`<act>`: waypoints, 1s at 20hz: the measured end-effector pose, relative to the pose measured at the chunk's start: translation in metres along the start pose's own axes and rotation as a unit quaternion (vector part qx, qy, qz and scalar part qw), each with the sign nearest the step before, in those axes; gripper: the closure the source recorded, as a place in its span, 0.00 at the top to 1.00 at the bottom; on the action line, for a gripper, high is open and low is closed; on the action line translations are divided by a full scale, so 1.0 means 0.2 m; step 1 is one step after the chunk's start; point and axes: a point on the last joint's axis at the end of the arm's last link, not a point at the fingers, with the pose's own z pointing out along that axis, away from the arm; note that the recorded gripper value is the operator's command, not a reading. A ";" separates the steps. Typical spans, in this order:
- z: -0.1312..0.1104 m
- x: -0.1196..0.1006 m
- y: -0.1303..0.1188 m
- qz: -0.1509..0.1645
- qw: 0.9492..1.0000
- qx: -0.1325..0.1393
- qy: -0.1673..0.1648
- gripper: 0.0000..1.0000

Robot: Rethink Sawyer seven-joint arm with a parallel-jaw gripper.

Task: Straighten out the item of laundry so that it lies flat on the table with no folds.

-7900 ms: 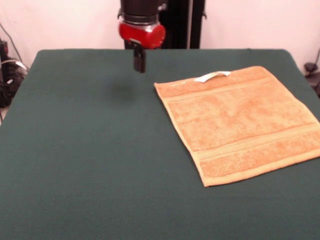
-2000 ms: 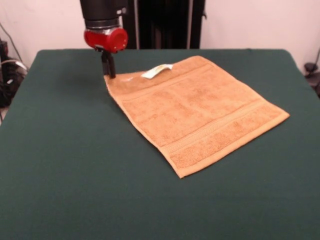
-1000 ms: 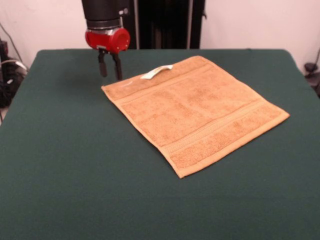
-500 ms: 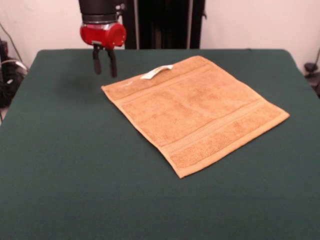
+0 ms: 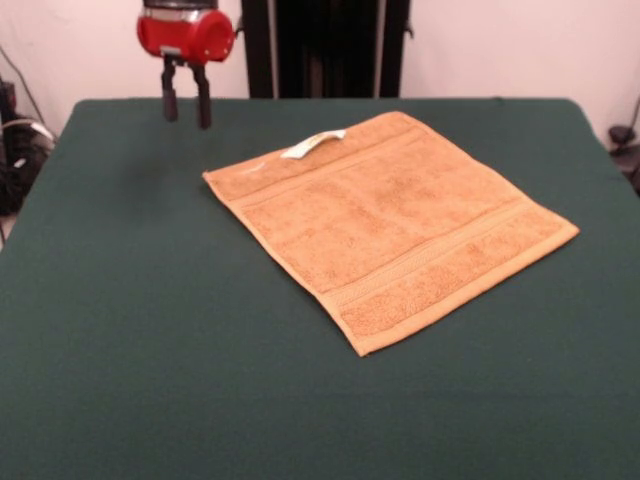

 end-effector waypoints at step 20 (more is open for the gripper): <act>-0.23 -0.19 0.13 -0.011 0.999 -0.006 -0.038 1.00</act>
